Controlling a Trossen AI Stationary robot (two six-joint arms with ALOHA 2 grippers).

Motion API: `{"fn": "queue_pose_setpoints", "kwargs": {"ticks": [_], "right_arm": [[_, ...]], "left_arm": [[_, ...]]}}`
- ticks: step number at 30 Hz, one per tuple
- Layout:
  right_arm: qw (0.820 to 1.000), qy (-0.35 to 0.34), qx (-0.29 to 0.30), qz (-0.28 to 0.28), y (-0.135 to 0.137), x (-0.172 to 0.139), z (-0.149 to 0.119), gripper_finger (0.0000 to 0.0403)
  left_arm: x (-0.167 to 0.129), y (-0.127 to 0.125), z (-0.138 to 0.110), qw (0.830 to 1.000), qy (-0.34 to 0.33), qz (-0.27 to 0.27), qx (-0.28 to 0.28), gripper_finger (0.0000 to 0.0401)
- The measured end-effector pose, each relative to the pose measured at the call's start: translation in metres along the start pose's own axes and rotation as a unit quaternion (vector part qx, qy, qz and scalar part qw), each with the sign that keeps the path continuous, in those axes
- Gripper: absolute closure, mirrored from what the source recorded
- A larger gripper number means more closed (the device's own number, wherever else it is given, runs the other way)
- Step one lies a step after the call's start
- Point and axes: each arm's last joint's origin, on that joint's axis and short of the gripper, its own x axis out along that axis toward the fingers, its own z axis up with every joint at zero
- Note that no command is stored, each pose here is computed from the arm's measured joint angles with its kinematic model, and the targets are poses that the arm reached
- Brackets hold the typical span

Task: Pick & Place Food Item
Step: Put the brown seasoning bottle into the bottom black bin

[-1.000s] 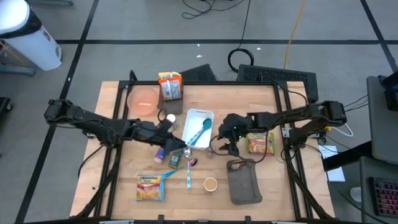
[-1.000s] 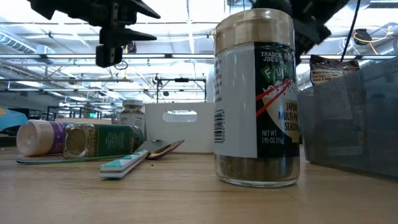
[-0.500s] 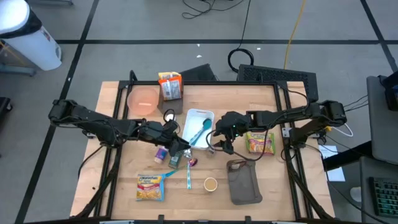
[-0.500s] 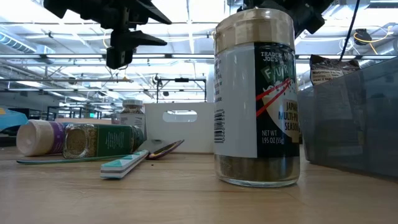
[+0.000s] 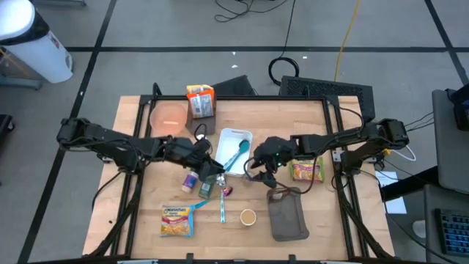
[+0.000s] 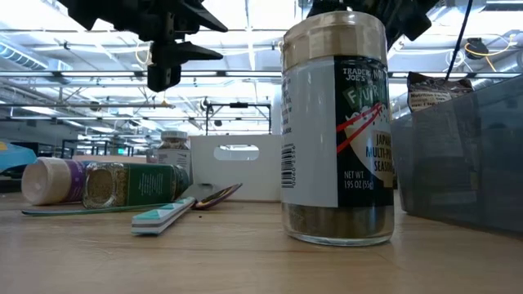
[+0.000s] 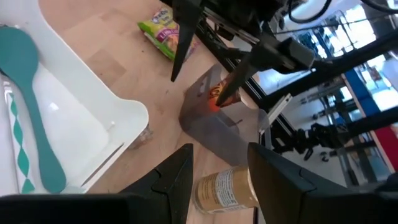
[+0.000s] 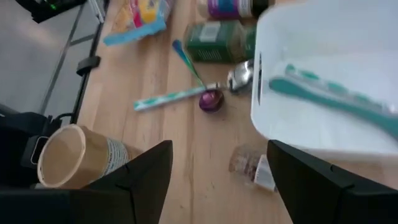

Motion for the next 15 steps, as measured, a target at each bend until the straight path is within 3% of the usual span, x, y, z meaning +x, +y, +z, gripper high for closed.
{"fn": "queue_pose_setpoints", "kwargs": {"ticks": [5, 15], "right_arm": [[0.999, -0.043, -0.010, 0.013, 0.002, -0.001, 0.009, 0.0149], [0.985, -0.155, 0.051, 0.058, 0.008, -0.006, 0.031, 0.0149]], "left_arm": [[-0.001, 0.004, 0.005, 1.000, 0.012, -0.013, 0.021, 0.0242], [-0.002, 0.007, 0.008, 0.997, 0.047, -0.049, 0.043, 0.0242]]}}
